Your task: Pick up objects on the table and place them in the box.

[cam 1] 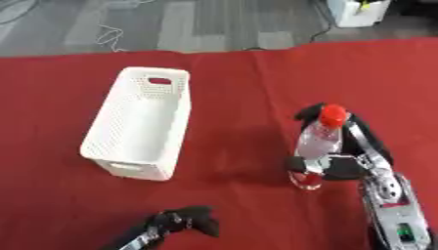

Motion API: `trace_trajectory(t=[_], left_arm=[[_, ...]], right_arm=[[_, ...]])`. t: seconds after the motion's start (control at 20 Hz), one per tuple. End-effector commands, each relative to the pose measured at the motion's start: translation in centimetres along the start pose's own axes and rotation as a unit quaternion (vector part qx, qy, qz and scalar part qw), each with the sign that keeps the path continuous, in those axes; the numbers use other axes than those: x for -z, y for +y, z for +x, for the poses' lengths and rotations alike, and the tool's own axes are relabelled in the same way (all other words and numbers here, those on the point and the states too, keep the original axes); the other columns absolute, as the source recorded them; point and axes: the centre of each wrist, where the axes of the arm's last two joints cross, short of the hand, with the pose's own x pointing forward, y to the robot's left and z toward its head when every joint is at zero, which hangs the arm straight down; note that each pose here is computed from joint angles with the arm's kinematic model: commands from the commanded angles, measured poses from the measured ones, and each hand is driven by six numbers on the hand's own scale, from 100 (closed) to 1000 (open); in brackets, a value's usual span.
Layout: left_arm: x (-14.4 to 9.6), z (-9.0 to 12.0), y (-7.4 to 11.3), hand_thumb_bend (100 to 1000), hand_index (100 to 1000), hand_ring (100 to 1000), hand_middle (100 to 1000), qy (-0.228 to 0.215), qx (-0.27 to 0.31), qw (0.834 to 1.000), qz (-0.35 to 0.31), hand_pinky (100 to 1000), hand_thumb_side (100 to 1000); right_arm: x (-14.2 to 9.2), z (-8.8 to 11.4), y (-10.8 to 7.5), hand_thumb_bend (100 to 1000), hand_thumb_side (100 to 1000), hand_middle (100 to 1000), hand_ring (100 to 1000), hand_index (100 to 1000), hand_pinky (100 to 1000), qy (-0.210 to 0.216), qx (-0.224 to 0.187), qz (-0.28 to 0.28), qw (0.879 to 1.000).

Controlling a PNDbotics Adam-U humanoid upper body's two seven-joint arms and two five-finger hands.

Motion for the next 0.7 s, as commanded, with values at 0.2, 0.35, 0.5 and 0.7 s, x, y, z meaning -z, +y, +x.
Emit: trace_trajectory(t=[0.2,0.35,0.5,0.7], left_arm=[[0.35,0.57,0.18,100,978,836,700,-0.073,0.071,0.991,-0.089,760,808],[0.36,0.60,0.17,100,978,836,700,-0.074,0.072,0.991,-0.090,760,808],[0.35,0.59,0.16,100,978,836,699,-0.074,0.072,0.991,-0.090,760,807],[0.24,0.53,0.14,100,978,835,699,-0.072,0.070,0.991,-0.089,760,806]], right_arm=[[0.20,0.58,-0.02,854,355,135,110,440,165,-0.014,0.009,-0.083,0.996],[0.14,0.67,-0.13,796,426,100,100,375,123,-0.021,0.015,-0.113,0.993],[0.15,0.76,-0.23,702,506,100,100,298,100,-0.029,0.020,-0.141,0.989],[0.98,1.50,-0.60,692,565,100,100,282,100,-0.053,0.015,-0.147,0.988]])
